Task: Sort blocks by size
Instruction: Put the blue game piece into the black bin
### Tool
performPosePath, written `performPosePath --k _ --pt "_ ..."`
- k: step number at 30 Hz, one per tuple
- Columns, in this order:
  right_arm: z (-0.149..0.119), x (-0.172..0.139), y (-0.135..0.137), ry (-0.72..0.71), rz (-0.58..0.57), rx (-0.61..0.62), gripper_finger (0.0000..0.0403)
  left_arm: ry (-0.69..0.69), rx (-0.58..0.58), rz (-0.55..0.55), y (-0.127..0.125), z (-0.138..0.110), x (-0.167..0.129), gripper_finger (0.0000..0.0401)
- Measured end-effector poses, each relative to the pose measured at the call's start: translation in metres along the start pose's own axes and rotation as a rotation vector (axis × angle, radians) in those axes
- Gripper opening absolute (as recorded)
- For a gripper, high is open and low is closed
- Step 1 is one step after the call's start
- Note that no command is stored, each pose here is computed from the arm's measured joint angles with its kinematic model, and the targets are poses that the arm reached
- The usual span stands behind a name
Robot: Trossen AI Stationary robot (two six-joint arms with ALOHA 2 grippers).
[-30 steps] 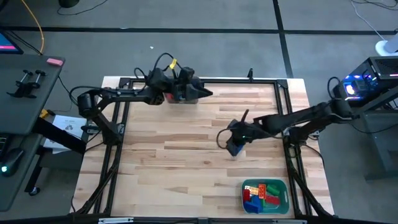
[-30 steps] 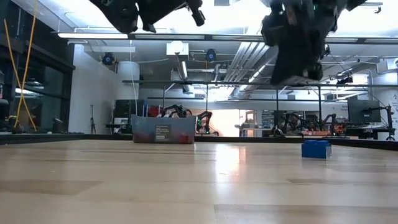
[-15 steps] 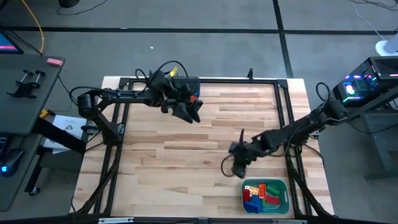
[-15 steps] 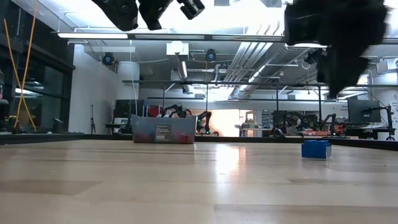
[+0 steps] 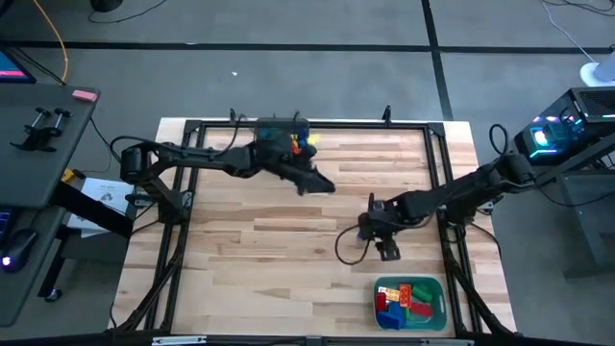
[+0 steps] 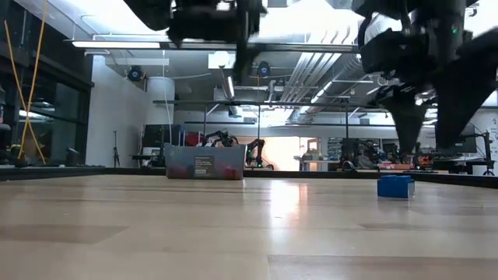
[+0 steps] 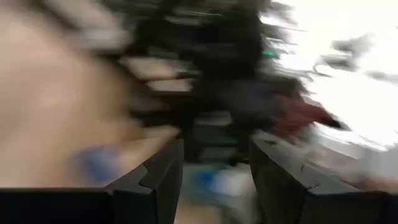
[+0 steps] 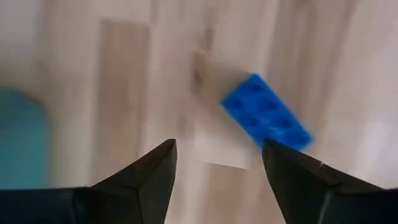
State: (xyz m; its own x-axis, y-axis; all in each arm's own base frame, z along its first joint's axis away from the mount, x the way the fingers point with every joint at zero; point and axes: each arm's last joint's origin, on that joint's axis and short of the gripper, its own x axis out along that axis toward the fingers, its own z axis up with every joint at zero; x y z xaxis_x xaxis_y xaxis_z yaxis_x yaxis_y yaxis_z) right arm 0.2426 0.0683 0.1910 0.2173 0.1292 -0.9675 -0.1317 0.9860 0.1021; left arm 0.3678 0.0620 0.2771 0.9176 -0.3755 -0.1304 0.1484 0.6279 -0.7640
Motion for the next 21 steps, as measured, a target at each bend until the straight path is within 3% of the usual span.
performPosePath --k 3,6,11,16,21 --pt "-0.002 -0.001 -0.011 0.028 -0.065 -0.118 0.0234 -0.009 0.008 0.387 0.020 -0.017 -0.001 0.0170" --pt "-0.001 -0.002 -0.020 0.037 -0.100 -0.255 0.0235 0.026 -0.007 0.622 0.031 -0.029 -0.006 0.0170" --pt "0.003 -0.002 -0.032 0.012 -0.111 -0.457 0.0234 0.051 0.045 0.799 0.032 -0.041 -0.008 0.0170" --pt "0.004 -0.001 -0.037 0.007 -0.063 -0.536 0.0234 -0.057 0.077 0.952 0.023 -0.052 -0.002 0.0170" --pt "0.006 0.013 -0.037 0.041 -0.014 -0.577 0.0234 -0.133 0.213 1.039 0.001 -0.069 0.009 0.0170"
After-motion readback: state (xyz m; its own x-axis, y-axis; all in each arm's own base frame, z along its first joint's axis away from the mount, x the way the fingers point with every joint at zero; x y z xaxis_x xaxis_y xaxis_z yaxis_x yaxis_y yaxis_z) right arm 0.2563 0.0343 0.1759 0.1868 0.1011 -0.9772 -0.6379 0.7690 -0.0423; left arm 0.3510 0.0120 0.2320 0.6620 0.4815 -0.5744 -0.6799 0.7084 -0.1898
